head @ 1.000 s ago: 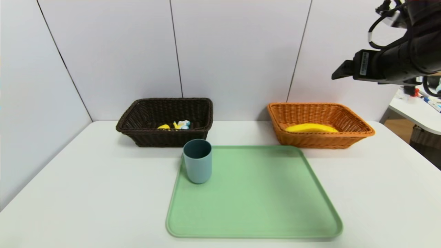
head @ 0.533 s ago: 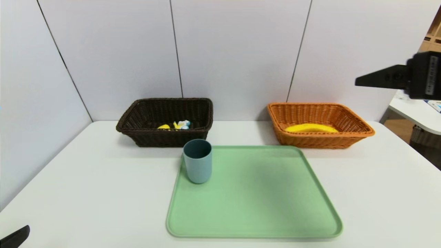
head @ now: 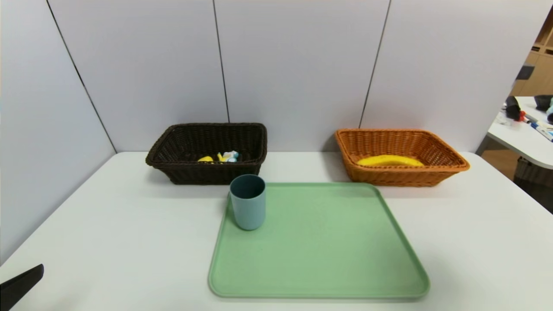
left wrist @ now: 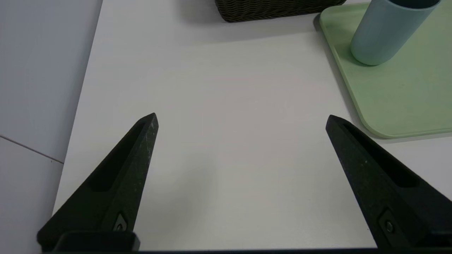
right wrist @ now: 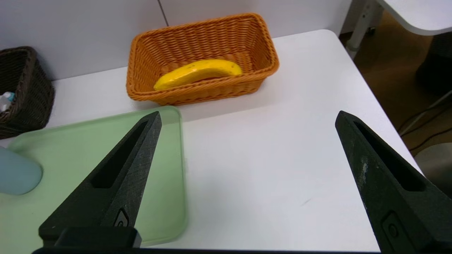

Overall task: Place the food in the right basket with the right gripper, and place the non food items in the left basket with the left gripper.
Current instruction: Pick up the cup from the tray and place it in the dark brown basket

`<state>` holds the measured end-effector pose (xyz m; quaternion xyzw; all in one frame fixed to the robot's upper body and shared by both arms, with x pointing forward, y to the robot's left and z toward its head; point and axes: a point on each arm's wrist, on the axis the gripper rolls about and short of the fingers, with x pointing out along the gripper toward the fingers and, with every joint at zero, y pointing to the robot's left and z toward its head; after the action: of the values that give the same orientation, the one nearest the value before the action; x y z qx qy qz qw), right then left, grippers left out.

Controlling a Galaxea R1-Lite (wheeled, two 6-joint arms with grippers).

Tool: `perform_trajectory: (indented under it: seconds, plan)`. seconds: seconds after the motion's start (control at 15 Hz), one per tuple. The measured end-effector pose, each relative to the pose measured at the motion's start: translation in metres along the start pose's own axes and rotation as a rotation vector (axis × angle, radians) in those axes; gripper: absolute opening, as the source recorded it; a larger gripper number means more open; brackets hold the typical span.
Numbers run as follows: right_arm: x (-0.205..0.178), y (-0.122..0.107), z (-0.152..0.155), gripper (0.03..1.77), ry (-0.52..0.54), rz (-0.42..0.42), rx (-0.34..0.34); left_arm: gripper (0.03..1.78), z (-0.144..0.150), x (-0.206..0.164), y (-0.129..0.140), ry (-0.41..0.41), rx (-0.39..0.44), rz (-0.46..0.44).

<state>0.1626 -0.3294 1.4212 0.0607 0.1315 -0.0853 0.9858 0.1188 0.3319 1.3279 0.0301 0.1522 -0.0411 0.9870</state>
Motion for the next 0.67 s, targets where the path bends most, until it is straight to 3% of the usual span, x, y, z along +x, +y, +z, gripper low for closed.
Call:
perform_trajectory:
  seconds: [0.27, 0.4, 0.67]
  plan:
    - [-0.008, -0.012, -0.029, 1.69, 0.028, -0.06, 0.001, 1.69, -0.005, 0.004, 0.0, 0.029, 0.008, -0.009]
    - [-0.009, -0.015, -0.042, 1.69, 0.051, -0.066, -0.009, 1.69, -0.005, 0.007, -0.001, 0.038, 0.041, -0.062]
    - [-0.011, -0.018, -0.066, 1.69, 0.106, 0.017, -0.094, 1.69, 0.002, 0.017, -0.005, 0.021, 0.086, -0.185]
